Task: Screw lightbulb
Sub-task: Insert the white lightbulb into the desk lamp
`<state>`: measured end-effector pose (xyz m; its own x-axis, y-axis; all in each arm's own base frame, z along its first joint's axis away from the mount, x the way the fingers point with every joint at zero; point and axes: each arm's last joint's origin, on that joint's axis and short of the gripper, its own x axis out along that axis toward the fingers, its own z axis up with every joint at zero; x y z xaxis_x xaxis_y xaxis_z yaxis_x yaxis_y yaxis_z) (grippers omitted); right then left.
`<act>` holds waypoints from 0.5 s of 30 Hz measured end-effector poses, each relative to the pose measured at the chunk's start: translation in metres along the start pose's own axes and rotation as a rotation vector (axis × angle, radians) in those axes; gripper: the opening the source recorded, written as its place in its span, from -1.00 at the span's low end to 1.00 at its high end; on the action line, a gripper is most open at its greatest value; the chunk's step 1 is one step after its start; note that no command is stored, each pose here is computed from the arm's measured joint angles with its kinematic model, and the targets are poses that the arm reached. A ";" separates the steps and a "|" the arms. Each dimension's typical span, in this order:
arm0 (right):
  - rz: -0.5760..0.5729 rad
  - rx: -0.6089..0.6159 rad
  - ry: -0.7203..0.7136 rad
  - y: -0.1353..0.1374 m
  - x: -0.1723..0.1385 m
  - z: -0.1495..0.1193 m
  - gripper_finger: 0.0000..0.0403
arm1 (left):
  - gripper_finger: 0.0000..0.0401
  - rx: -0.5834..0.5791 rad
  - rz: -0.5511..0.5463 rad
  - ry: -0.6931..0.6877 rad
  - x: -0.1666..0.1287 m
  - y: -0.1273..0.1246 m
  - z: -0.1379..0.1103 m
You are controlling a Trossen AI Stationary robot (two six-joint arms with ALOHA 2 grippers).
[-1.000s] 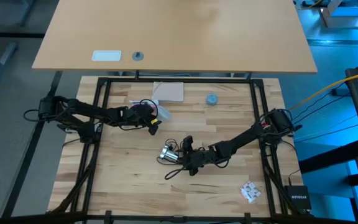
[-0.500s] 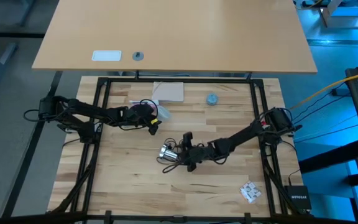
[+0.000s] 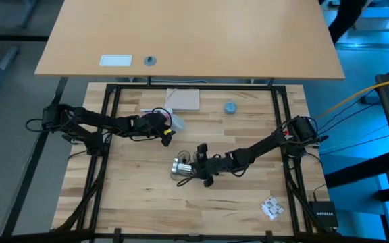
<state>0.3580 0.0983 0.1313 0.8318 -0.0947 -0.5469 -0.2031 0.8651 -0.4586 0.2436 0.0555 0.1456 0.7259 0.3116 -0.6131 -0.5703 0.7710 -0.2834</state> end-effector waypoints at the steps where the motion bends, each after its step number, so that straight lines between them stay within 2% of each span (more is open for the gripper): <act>1: 0.011 -0.008 -0.008 0.000 0.000 0.001 -0.95 | -0.23 0.000 0.000 0.000 0.000 0.000 0.000; 9: 0.088 -0.024 -0.034 0.001 -0.001 0.004 -0.97 | -0.23 0.001 0.000 0.000 0.000 0.000 0.000; 15: 0.148 -0.104 0.115 -0.005 -0.001 0.021 -0.98 | -0.23 0.015 0.000 0.001 0.000 0.000 0.000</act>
<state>0.3687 0.1043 0.1488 0.7256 -0.0308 -0.6874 -0.3761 0.8189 -0.4336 0.2435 0.0555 0.1455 0.7255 0.3115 -0.6137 -0.5646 0.7793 -0.2719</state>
